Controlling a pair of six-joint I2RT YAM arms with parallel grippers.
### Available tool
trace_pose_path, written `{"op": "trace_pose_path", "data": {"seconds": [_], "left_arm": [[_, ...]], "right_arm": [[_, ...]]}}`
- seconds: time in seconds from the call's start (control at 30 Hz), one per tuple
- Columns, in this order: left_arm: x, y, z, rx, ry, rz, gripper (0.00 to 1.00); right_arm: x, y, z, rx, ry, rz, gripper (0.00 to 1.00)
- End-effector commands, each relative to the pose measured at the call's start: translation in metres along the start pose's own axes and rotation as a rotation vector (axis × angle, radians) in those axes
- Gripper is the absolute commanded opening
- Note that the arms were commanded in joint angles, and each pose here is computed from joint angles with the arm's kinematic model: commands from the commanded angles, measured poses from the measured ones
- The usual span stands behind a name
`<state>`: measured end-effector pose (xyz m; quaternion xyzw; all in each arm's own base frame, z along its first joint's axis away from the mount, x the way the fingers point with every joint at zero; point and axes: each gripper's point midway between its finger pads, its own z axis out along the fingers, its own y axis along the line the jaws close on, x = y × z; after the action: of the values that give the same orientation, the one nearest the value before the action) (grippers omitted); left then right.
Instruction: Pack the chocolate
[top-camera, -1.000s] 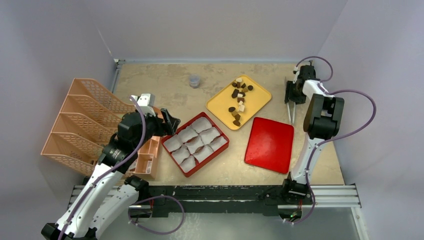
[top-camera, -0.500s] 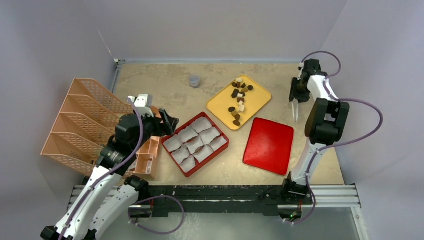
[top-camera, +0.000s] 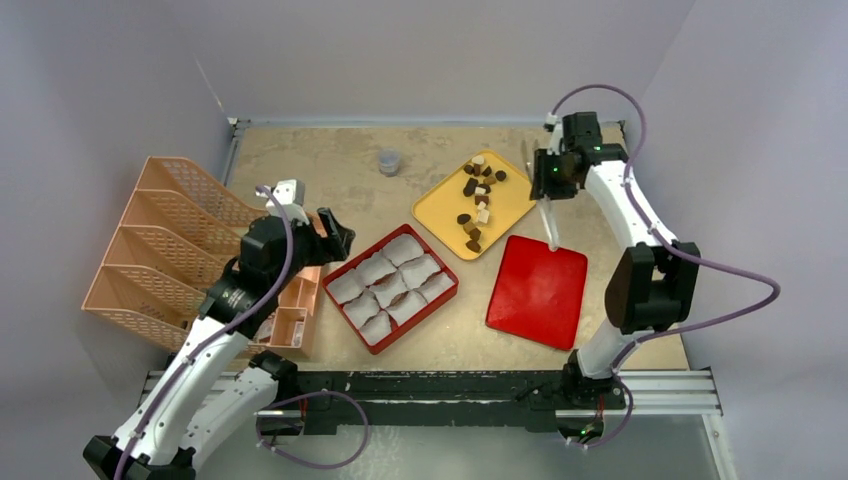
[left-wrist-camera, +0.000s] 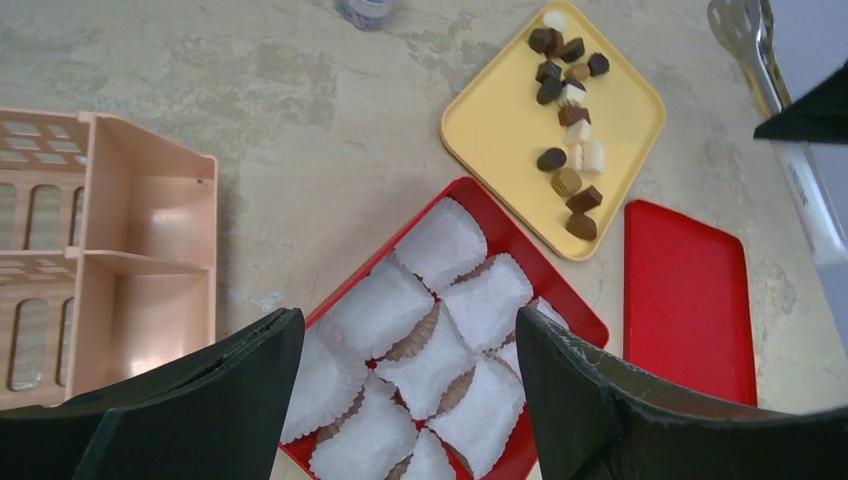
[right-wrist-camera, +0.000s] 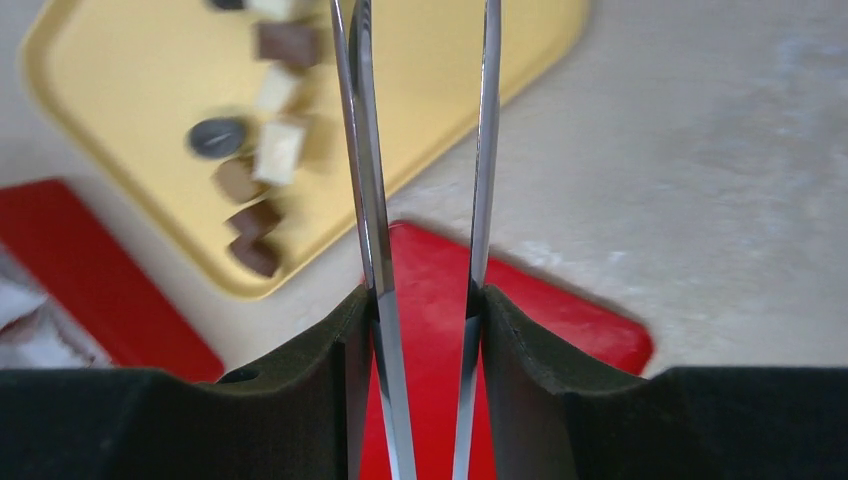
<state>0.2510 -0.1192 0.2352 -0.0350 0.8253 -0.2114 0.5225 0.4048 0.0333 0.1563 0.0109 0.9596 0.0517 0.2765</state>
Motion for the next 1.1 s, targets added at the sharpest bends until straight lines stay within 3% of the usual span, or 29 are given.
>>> {"op": "trace_pose_path", "data": {"seconds": [0.0, 0.23, 0.6, 0.93, 1.07], "left_arm": [[-0.043, -0.001, -0.002, -0.084, -0.091, -0.117, 0.76], [-0.069, -0.044, 0.020, 0.053, -0.081, -0.226, 0.74], [-0.126, -0.139, 0.044, 0.494, -0.133, -0.421, 0.74], [-0.093, -0.155, 0.088, 0.619, -0.019, -0.464, 0.74], [-0.071, -0.144, 0.115, 0.542, 0.048, -0.455, 0.73]], "right_arm": [[0.000, 0.060, -0.033, -0.167, -0.080, -0.089, 0.43], [0.022, 0.134, -0.066, -0.366, -0.179, -0.198, 0.42], [0.043, 0.214, -0.110, -0.515, -0.237, -0.399, 0.42], [0.047, 0.239, -0.119, -0.618, -0.239, -0.476, 0.42], [0.044, 0.239, -0.128, -0.621, -0.272, -0.484, 0.42]]}}
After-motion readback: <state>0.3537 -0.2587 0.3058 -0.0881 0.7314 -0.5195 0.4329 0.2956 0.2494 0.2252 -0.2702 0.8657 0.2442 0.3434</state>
